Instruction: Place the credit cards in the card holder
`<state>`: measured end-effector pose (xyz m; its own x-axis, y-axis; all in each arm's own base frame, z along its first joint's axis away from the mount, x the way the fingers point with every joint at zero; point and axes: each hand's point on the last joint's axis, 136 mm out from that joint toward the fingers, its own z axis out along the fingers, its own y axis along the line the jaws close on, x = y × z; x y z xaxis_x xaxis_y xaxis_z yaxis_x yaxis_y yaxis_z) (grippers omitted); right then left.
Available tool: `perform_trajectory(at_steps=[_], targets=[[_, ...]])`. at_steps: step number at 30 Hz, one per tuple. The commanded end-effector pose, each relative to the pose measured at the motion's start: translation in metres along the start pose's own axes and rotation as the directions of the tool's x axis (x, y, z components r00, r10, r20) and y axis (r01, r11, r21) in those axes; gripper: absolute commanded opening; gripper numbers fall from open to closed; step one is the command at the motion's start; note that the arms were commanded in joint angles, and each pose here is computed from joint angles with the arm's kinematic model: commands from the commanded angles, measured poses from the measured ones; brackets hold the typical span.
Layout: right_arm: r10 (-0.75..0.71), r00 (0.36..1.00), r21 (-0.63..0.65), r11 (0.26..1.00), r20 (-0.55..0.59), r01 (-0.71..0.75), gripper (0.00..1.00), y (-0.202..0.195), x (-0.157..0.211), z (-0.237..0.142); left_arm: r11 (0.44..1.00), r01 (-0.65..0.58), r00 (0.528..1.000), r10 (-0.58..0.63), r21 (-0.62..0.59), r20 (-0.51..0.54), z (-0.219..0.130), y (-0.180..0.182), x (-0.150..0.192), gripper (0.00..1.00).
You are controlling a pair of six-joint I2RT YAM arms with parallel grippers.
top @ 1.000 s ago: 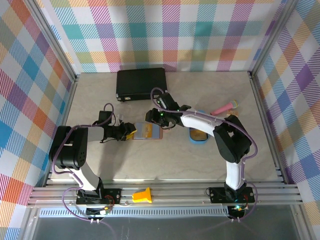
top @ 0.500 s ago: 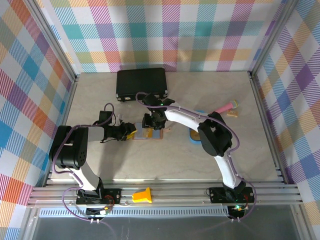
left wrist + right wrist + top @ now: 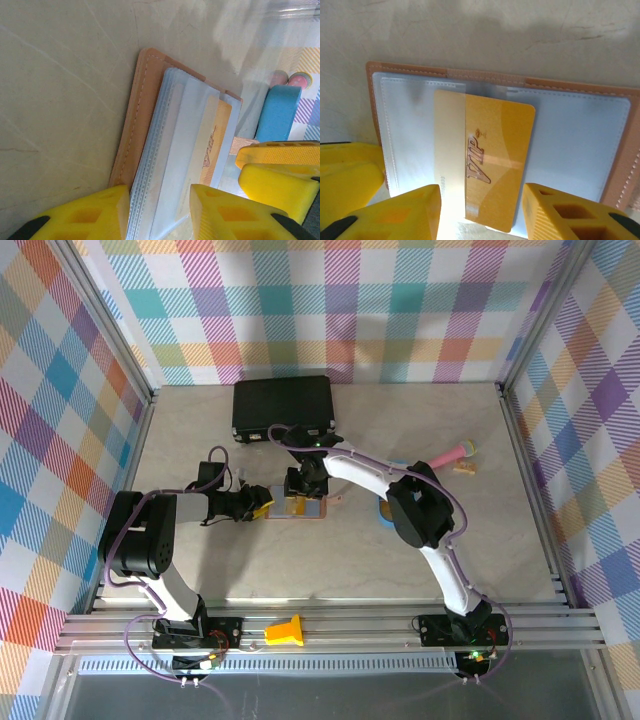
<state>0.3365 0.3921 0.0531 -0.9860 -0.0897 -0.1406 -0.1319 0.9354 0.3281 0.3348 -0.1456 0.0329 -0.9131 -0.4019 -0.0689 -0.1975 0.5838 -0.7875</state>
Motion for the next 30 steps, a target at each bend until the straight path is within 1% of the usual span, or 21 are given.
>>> perform_trajectory(at_steps=[1, 9, 16, 30], targets=[[-0.005, 0.999, 0.02, 1.0, -0.032, 0.006, 0.46, -0.002, 0.005, 0.006, 1.0, -0.009, 0.999, 0.009, -0.021, -0.032, 0.008, 0.007, 0.008, 0.37], [0.0, 0.999, 0.027, 1.0, -0.049, 0.002, 0.47, -0.004, 0.006, 0.012, 1.0, -0.008, 0.999, 0.007, -0.023, -0.035, 0.009, 0.008, 0.008, 0.37], [0.001, 0.997, 0.006, 1.0, -0.073, 0.0, 0.47, 0.0, 0.009, 0.018, 1.0, -0.008, 0.999, 0.008, -0.022, -0.034, 0.009, 0.008, 0.008, 0.37], [-0.044, 0.998, -0.033, 0.999, -0.051, 0.042, 0.44, 0.013, 0.003, 0.015, 1.0, -0.007, 0.999, 0.006, -0.018, -0.038, 0.011, 0.008, 0.007, 0.37]])
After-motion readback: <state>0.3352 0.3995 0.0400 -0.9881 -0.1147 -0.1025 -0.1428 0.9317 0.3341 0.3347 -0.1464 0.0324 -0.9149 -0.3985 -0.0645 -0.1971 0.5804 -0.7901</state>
